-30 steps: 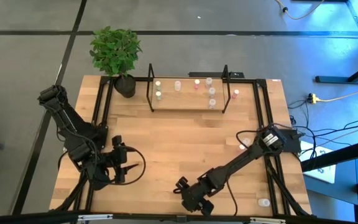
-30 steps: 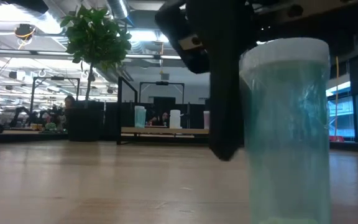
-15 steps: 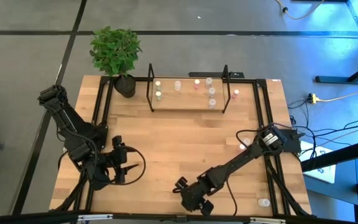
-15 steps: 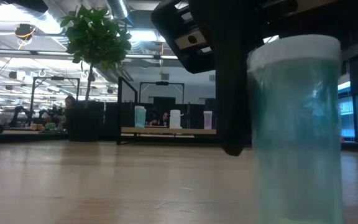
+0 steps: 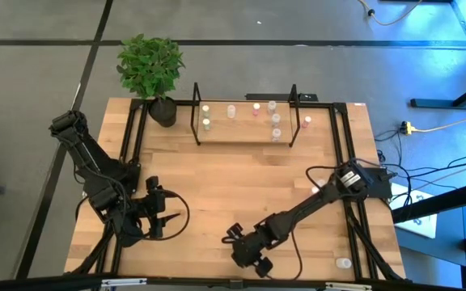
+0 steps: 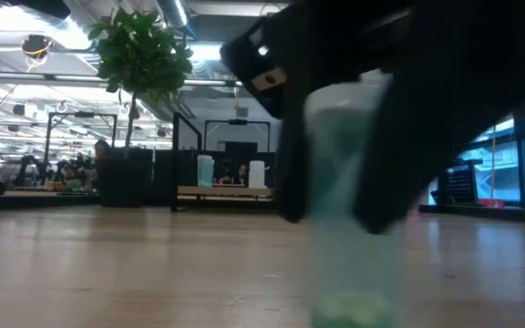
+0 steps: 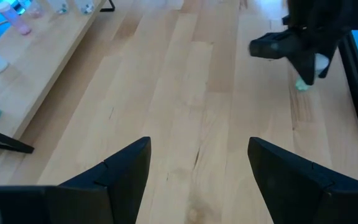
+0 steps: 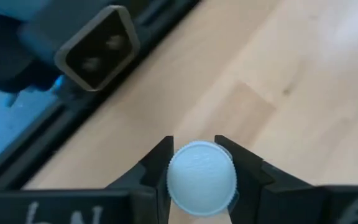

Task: Pick and place medicine bottles onto shelf by color
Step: Put the blue medicine bottle on the shelf aligned with the other blue medicine bottle

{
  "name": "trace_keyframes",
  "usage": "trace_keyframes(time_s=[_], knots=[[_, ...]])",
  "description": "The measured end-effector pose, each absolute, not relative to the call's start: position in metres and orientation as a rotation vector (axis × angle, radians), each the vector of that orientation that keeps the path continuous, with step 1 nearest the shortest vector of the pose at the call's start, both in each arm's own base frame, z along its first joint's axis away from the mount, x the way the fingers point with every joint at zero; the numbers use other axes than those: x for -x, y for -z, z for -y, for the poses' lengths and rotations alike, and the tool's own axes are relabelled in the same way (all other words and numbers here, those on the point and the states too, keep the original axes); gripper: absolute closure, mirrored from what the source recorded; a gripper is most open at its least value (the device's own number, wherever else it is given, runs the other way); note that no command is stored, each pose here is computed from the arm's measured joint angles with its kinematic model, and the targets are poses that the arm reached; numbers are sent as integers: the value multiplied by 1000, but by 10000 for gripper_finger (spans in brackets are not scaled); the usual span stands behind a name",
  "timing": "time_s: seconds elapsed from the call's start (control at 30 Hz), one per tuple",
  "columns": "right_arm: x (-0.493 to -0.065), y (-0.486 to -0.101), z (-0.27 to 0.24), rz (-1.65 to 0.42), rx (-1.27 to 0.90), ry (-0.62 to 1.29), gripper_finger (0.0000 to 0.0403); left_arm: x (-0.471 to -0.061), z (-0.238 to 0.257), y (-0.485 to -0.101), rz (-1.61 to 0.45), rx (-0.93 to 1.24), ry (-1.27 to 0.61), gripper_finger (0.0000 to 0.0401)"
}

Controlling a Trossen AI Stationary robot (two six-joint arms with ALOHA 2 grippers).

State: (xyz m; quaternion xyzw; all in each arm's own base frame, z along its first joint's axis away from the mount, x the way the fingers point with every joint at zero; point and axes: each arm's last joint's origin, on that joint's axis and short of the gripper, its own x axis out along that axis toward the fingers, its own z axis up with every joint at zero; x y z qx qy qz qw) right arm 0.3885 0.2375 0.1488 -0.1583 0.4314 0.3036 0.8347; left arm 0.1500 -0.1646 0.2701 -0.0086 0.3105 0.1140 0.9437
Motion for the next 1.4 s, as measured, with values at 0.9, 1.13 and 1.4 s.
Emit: trace_keyframes(time_s=[0.9,1.13,1.4], knots=[[-458,-218,-26,-746,-100,53,291,-150,165,-270,-634,13,-232,138],[-465,-234,9,-674,-150,215,293,-150,164,-270,-634,12,-232,138],[-466,-230,18,-683,-143,273,291,-150,164,-270,-636,10,-232,138]])
